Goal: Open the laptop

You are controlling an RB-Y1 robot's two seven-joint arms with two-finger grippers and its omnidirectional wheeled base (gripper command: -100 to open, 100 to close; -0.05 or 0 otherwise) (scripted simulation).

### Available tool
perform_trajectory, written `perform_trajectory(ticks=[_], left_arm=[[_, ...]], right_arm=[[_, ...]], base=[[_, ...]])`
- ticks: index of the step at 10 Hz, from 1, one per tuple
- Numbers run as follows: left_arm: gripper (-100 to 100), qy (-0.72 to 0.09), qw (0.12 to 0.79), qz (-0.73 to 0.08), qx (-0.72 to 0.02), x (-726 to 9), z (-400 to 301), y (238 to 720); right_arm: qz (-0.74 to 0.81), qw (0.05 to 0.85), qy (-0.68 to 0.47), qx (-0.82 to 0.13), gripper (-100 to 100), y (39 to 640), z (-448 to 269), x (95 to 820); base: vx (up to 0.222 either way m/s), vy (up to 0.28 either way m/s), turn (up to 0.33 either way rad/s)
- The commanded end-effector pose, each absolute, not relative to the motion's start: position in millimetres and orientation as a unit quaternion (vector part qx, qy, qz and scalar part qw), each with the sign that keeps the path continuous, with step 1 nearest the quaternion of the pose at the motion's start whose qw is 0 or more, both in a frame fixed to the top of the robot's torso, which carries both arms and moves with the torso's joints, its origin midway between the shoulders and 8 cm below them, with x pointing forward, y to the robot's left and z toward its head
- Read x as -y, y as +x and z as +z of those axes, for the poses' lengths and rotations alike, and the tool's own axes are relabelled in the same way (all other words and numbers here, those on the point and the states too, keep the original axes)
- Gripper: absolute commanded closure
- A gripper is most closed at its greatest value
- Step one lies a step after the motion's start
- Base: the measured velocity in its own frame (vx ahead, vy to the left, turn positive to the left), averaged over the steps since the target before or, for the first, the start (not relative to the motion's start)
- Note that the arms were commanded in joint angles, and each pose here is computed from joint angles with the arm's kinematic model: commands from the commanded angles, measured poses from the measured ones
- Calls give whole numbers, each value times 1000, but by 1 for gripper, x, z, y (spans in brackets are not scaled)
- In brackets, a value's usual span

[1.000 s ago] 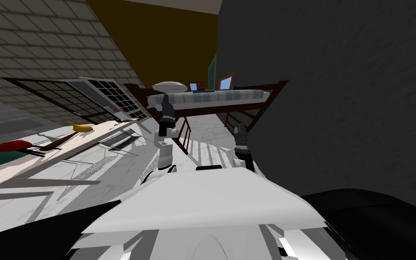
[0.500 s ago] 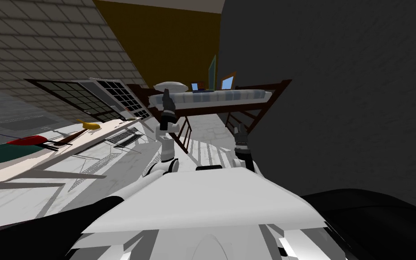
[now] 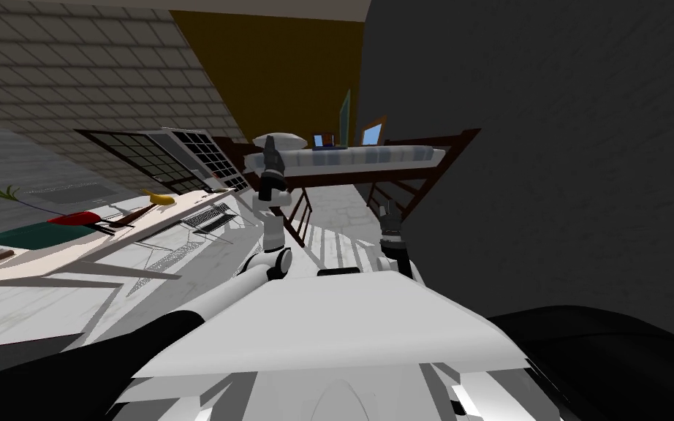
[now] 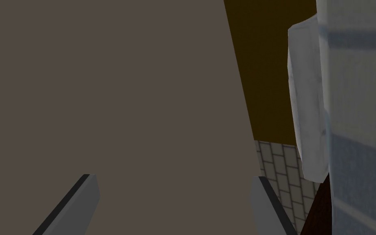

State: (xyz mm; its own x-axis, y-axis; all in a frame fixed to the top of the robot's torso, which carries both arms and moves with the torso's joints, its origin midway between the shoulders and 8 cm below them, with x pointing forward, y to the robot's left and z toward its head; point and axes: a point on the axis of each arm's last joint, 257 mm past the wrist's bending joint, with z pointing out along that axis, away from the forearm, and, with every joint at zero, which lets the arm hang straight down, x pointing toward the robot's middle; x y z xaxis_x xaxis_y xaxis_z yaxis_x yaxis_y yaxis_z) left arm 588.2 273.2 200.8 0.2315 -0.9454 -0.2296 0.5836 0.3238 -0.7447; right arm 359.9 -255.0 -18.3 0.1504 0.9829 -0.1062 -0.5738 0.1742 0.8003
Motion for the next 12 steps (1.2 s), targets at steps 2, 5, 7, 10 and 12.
perform_trajectory(ticks=[2,5,7,10,12], left_arm=[[-100,-278,731,-517,-348,-268,217,608],[-100,-285,725,-519,-352,-259,236,620],[-100,-273,727,-530,-341,-249,260,616],[-100,-281,718,-532,-349,-238,278,628],[-100,-294,707,-529,-366,-230,283,644]], right_arm=[[562,692,311,-329,0,360,-18,255],[562,692,311,-329,0,360,-18,255],[562,692,311,-329,0,360,-18,255],[562,692,311,-329,0,360,-18,255],[562,692,311,-329,0,360,-18,255]], base=[[-4,-33,47],[11,-62,72],[11,-63,40],[17,-65,61],[16,-72,93]])
